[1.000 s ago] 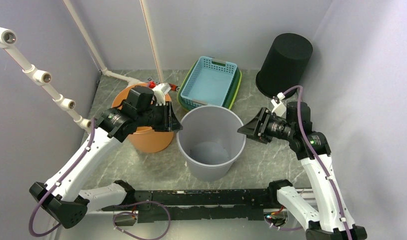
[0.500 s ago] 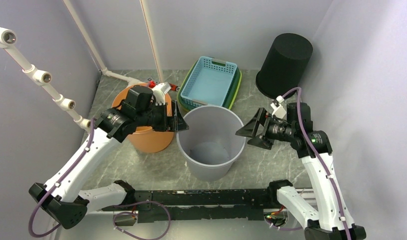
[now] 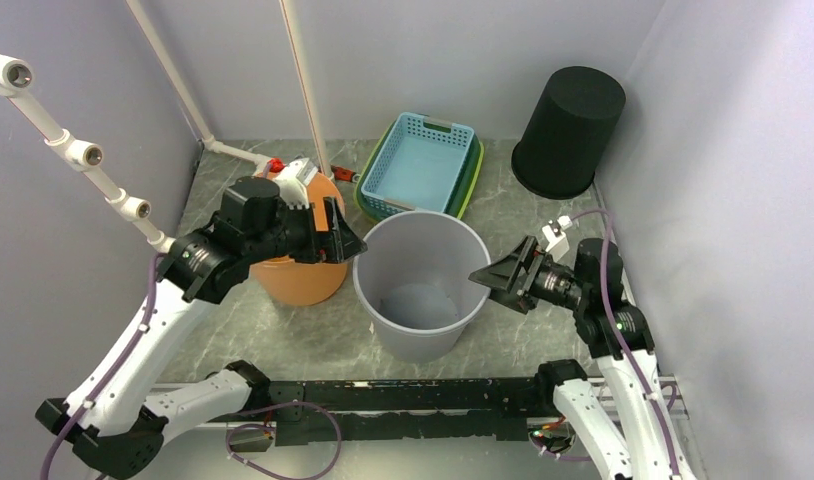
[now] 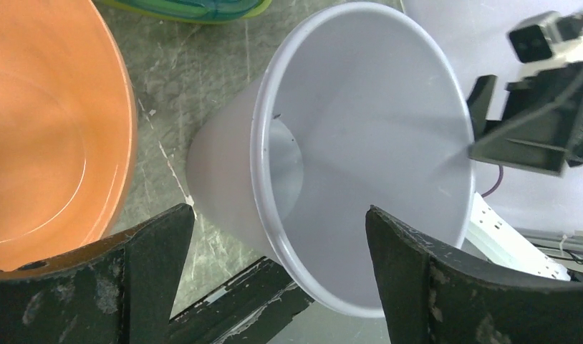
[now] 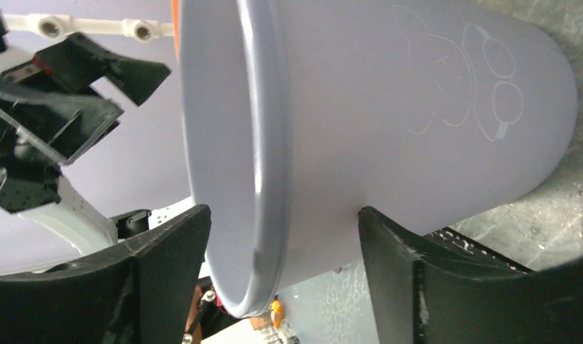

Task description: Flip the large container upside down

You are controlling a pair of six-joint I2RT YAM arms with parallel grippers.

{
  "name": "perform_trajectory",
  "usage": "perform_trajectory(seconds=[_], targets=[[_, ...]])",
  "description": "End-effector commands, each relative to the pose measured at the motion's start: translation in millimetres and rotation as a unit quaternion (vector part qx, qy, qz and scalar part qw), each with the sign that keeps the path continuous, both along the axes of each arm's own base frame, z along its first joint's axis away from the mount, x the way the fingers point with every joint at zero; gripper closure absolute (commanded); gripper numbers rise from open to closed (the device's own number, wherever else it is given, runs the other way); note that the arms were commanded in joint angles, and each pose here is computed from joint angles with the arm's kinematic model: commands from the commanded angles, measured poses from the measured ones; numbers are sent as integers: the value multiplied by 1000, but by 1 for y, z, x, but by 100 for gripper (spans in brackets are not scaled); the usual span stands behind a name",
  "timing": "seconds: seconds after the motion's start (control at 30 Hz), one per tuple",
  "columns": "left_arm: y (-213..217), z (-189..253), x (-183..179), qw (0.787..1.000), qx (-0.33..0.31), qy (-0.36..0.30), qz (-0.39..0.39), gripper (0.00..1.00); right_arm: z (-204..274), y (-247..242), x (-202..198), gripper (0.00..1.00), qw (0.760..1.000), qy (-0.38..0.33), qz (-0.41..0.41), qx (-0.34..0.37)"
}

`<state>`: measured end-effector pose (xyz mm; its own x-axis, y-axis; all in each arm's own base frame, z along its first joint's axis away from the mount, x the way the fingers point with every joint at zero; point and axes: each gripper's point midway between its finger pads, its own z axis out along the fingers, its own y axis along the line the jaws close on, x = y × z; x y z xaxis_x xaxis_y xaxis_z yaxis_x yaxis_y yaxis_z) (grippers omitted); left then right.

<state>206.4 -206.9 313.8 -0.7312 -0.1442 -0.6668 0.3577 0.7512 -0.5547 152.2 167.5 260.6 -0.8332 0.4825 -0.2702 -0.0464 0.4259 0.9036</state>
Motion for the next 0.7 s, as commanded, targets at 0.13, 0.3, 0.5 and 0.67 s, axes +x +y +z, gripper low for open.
perform_trajectory(seconds=[0.13,0.3,0.5,0.67], targets=[[-7,-23,-8,997,32,49,-44,20,7,-4,4,33,999,-17,1,-29],[-24,-16,-9,996,-5,36,-80,25,18,6,1,57,999,-23,38,3],[-24,-26,-8,995,9,51,-82,44,17,6,1,70,999,-16,39,2],[-24,-24,-5,996,3,49,-73,60,26,14,3,78,997,-18,61,35]])
